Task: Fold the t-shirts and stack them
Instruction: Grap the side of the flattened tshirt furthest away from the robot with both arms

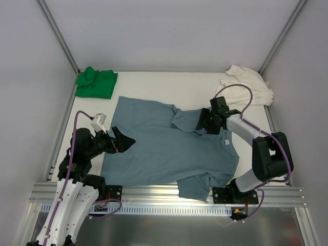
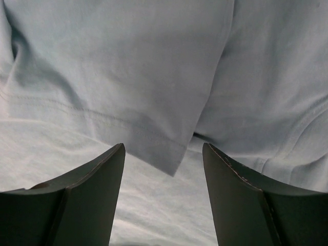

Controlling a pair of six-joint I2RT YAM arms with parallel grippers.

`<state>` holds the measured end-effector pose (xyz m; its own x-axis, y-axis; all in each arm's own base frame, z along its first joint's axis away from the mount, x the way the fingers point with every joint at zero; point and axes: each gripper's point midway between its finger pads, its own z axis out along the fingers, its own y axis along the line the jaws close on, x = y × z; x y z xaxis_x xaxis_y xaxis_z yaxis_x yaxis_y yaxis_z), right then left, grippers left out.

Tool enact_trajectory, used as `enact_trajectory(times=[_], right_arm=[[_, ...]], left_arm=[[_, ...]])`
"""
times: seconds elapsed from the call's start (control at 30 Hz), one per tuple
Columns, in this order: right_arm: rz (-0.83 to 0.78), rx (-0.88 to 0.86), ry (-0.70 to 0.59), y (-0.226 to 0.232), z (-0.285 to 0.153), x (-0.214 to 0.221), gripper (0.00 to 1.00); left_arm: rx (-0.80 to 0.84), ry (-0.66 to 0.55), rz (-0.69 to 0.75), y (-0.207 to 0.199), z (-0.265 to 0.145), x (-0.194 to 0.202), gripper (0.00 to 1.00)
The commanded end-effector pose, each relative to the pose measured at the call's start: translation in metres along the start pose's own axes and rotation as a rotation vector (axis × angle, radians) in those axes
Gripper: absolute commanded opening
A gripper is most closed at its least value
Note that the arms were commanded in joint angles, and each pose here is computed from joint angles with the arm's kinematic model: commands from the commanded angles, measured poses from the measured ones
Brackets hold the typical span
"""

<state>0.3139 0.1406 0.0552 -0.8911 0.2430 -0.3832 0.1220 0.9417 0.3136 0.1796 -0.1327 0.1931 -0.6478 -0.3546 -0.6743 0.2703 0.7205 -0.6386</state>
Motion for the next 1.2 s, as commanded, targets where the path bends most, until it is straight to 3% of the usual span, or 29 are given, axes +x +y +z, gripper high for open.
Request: enact_trajectory(times=[0.0, 0.3, 0.67, 0.77, 0.8, 0.87, 0.93, 0.97, 1.0, 1.17], right_arm=[[0.012, -0.039, -0.027, 0.005, -0.016, 0.0, 0.66], [0.018, -0.042, -0.018, 0.003, -0.019, 0.012, 0.66], [0.03, -0.049, 0.029, 0.014, 0.006, 0.018, 0.62], [0.028, -0.052, 0.031, 0.016, 0.01, 0.017, 0.48], [0.028, -0.05, 0.036, 0.016, 0.012, 0.018, 0.36], [0.028, -0.056, 0.03, 0.019, 0.011, 0.015, 0.25], [0.025, -0.051, 0.028, 0.019, 0.009, 0.013, 0.19], [0.023, -0.051, 0.026, 0.019, 0.008, 0.012, 0.05], [0.018, -0.052, 0.023, 0.02, 0.006, 0.011, 0.01], [0.01, -0.055, 0.017, 0.021, -0.003, 0.009, 0.01]], left_arm=[[0.013, -0.018, 0.022, -0.001, 0.001, -0.004, 0.99], [0.014, -0.017, 0.019, -0.001, 0.002, -0.003, 0.99], [0.014, -0.021, 0.02, -0.001, 0.001, -0.003, 0.99], [0.012, -0.017, 0.02, 0.0, 0.002, -0.003, 0.99], [0.013, -0.018, 0.02, -0.001, 0.002, -0.003, 0.99], [0.012, -0.02, 0.021, -0.001, 0.002, -0.003, 0.99], [0.01, -0.019, 0.02, 0.0, 0.002, -0.003, 0.99], [0.01, -0.02, 0.02, 0.0, 0.002, -0.003, 0.99], [0.011, -0.018, 0.02, 0.0, 0.002, -0.003, 0.99], [0.01, -0.017, 0.019, 0.0, 0.003, -0.003, 0.99]])
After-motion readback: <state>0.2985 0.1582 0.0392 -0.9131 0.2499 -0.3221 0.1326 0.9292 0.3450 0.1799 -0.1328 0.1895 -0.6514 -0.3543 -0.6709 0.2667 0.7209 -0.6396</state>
